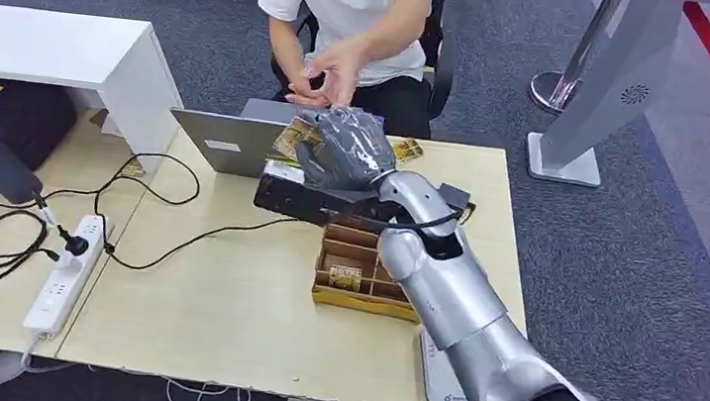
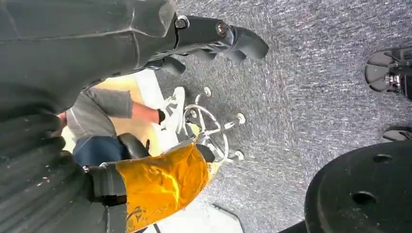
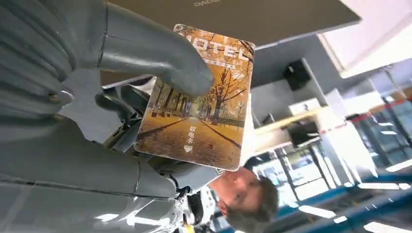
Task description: Pass the card to the sensor for recognition and then transmit it.
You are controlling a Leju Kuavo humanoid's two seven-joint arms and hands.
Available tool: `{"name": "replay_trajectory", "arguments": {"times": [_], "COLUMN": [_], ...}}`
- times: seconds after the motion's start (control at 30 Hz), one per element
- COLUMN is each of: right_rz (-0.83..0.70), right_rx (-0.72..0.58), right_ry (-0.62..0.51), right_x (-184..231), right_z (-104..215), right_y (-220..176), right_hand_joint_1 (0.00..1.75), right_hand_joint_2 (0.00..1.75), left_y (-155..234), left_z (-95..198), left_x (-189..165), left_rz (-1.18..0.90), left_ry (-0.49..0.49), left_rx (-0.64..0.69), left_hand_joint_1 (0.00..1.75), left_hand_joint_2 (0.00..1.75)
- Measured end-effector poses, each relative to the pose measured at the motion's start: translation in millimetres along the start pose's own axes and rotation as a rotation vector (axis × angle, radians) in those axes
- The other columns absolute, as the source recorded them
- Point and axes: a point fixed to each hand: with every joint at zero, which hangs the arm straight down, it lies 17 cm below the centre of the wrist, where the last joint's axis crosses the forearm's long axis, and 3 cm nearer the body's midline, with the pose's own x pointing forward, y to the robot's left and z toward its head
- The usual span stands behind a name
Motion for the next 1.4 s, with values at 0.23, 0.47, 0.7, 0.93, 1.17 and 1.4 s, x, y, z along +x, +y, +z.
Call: {"name": "replay_trajectory", "arguments": {"times": [0.23,0.47,0.7,0.93,1.17,1.4], "right_rz": [0.067,0.086,0.117,0.063,-0.028,-0.042], "right_rx": [0.048,-0.034,-0.084,-0.142,-0.240,-0.357], "right_ry": [0.085,0.150,0.120,0.027,-0.120,-0.256], "right_x": [-13.6,-17.5,-8.8,16.3,66.8,109.3], "right_z": [-16.1,-23.0,-23.3,-17.9,5.3,51.4], "right_y": [8.6,-6.0,-12.9,-24.1,-39.7,-60.0], "right_hand_joint_1": [1.75,0.00,0.00,0.00,0.00,0.00], "right_hand_joint_2": [1.75,1.75,1.75,1.75,1.75,1.75], "left_y": [6.0,6.9,7.6,10.5,16.2,14.8], "left_z": [2.1,2.0,1.9,1.4,0.6,-4.7], "left_x": [2.3,3.3,3.6,3.6,0.0,-0.9], "left_rz": [-0.022,-0.035,-0.036,-0.037,-0.016,0.032], "left_ry": [0.003,0.006,0.006,0.005,0.006,-0.001], "left_rx": [0.013,0.018,0.021,0.038,0.071,0.099], "left_hand_joint_1": [0.00,0.00,0.00,0.00,0.00,0.00], "left_hand_joint_2": [1.75,1.75,1.75,1.75,1.75,1.75]}}
